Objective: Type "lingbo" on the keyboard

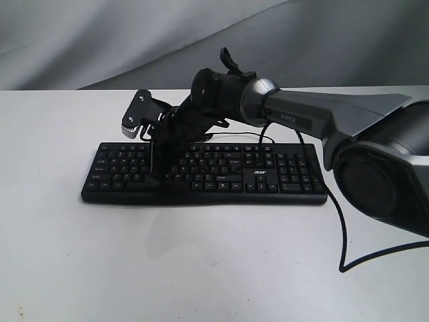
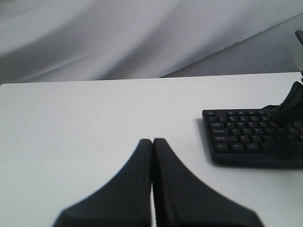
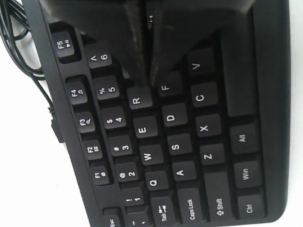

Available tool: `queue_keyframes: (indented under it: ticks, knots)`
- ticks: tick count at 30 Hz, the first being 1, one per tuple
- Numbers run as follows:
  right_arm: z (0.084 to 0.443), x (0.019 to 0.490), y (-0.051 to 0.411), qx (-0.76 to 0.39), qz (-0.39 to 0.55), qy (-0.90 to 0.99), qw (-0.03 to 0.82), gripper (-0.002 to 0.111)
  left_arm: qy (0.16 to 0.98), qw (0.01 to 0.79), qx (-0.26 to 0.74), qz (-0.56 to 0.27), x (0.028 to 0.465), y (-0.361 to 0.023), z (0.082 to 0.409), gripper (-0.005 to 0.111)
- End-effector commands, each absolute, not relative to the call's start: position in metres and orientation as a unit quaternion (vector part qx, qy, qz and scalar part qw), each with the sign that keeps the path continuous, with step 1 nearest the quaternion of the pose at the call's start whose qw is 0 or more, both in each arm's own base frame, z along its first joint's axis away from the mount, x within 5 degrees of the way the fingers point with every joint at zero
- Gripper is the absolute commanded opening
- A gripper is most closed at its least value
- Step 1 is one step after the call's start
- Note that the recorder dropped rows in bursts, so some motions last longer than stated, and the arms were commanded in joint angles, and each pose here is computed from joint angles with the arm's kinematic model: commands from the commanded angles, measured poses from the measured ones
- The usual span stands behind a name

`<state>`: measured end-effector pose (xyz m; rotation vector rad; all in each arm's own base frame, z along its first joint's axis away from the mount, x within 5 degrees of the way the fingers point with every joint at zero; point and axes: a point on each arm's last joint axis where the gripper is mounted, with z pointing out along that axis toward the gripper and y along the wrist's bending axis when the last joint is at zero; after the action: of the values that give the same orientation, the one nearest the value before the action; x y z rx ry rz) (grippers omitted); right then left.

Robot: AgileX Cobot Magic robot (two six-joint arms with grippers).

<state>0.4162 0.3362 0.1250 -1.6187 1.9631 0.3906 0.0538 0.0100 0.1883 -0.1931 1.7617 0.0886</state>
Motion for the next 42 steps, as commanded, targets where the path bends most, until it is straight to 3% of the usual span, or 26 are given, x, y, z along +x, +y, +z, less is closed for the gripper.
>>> queue_keyframes:
  ticks: [1,42]
  knots:
    - [0.1302,0.4167,0.3390,-0.597,0.154,0.731,0.293,0.000,0.768,0.633,-0.089,0.035,0.0538,0.0098,0.1874,0.001]
    - [0.1215,0.4141,0.3387,-0.600,0.162,0.735,0.272,0.000,0.768,0.633,-0.089,0.035,0.0538,0.0098,0.1874,0.001]
